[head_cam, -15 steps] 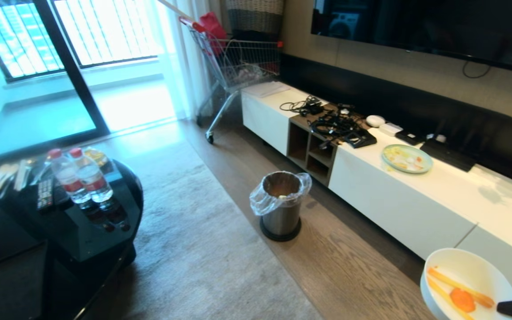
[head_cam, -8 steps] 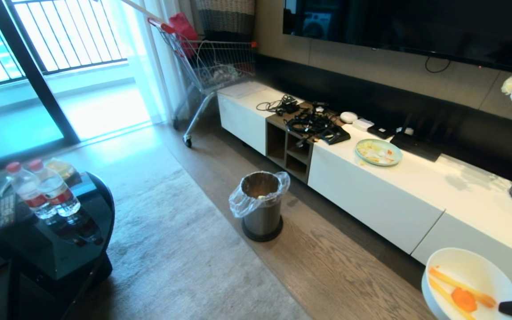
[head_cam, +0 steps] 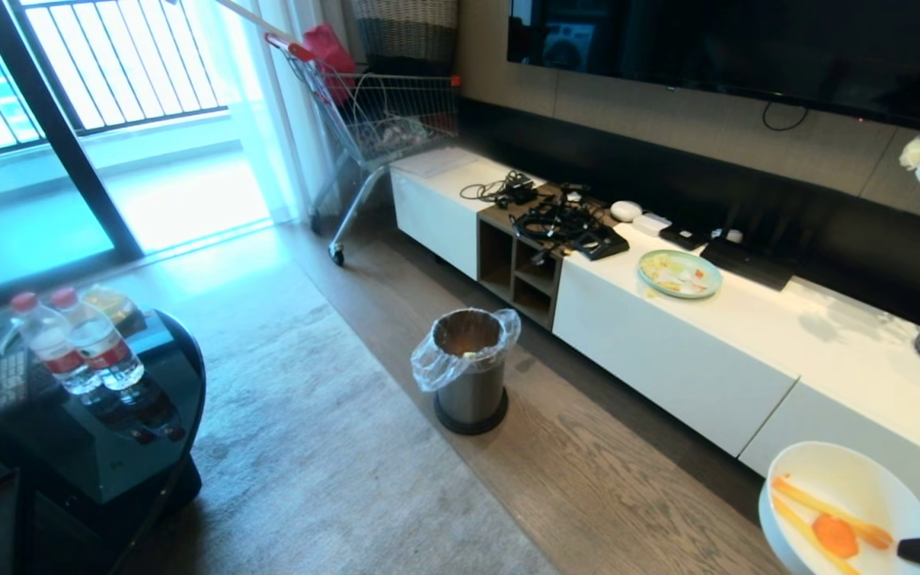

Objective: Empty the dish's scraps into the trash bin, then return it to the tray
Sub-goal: Move the bowl over the trash can

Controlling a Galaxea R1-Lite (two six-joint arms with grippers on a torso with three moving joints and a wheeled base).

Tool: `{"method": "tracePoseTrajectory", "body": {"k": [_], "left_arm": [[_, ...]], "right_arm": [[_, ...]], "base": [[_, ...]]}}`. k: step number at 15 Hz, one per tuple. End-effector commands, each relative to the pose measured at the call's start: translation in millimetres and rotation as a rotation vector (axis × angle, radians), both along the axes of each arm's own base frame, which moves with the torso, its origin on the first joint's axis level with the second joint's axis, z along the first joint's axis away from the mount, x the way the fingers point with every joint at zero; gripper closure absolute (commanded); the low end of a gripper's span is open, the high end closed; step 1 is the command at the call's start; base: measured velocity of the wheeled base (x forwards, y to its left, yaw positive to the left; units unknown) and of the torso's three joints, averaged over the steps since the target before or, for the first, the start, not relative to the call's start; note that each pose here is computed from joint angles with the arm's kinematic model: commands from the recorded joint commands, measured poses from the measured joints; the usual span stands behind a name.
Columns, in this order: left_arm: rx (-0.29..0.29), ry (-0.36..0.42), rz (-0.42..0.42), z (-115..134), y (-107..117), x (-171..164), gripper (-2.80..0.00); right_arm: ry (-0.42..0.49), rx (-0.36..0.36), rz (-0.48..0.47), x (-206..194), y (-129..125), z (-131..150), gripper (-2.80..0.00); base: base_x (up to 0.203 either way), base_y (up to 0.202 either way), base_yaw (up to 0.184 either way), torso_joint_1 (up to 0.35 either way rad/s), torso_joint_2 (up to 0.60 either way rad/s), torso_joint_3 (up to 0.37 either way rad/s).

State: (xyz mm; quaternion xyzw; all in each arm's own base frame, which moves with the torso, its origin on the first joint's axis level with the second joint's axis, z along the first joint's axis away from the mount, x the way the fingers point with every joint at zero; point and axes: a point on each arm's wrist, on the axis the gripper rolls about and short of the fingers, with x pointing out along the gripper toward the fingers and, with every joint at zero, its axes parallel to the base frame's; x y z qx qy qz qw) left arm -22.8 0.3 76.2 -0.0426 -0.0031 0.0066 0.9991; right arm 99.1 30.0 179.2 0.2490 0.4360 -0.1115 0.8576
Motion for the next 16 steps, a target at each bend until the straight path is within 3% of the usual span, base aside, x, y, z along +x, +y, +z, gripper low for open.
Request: {"method": "tracePoseTrajectory", "body": {"k": [1, 12, 16], "left_arm": [[-0.001, 0.0, 0.0, -0.1, 0.0, 0.0, 0.0], [-0.001, 0.0, 0.0, -0.1, 0.0, 0.0, 0.0], [-0.001, 0.0, 0.0, -0.1, 0.0, 0.0, 0.0]], "right_arm": [[0.005, -0.015, 0.017, -0.3, -0.1, -0.4, 0.0], [0.009, -0.018, 0.018, 0.2, 0.0, -1.1, 0.0], [0.006, -0.017, 0.019, -0.4, -0.1, -0.8, 0.0]], "base": [[0.0, 0.0, 0.0, 0.0, 0.0, 0.0], [0.0, 0.0, 0.0, 0.0, 0.0, 0.0], [0.143, 0.0, 0.001, 0.005, 0.0, 0.004]]}}
